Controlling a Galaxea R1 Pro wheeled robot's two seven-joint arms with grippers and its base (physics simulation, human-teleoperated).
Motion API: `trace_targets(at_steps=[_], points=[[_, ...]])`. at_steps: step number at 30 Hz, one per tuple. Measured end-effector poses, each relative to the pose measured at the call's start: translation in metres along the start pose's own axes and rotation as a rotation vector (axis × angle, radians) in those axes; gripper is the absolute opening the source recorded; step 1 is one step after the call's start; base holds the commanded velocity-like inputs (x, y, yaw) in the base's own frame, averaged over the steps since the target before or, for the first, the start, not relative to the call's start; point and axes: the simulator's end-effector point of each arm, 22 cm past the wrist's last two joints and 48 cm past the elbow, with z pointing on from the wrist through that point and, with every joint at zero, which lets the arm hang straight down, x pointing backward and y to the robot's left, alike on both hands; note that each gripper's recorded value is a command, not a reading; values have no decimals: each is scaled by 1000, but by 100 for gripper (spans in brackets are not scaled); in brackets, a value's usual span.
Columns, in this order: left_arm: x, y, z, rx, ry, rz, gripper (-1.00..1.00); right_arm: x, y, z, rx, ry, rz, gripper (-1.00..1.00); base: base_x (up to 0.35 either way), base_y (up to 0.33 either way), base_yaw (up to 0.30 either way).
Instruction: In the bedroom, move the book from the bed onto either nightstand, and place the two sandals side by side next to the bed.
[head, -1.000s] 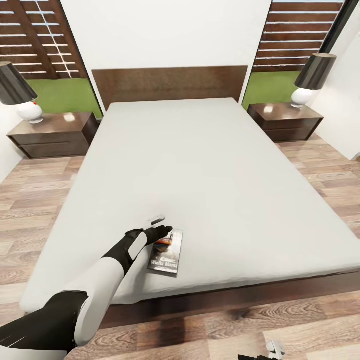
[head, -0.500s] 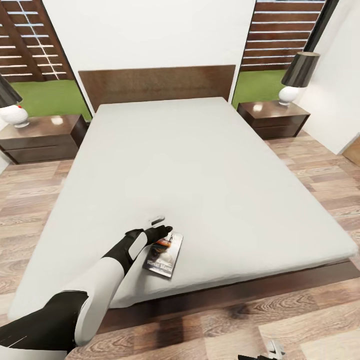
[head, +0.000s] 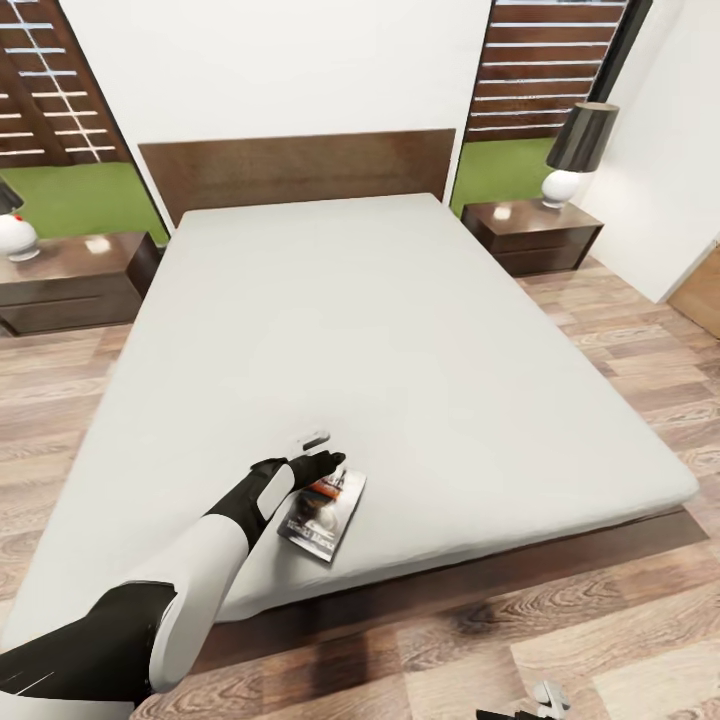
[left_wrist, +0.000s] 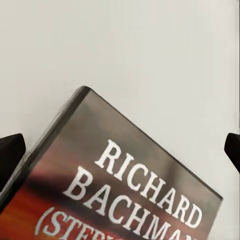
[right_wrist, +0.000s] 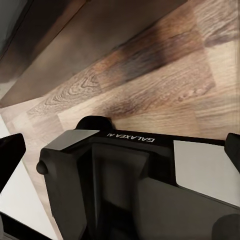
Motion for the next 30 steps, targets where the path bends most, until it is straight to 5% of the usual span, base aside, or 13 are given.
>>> trace_targets(at_steps=[30], points=[[0, 0, 0, 0, 1, -1, 100, 0, 0, 0, 0, 0, 0, 100, -49, 0, -11]])
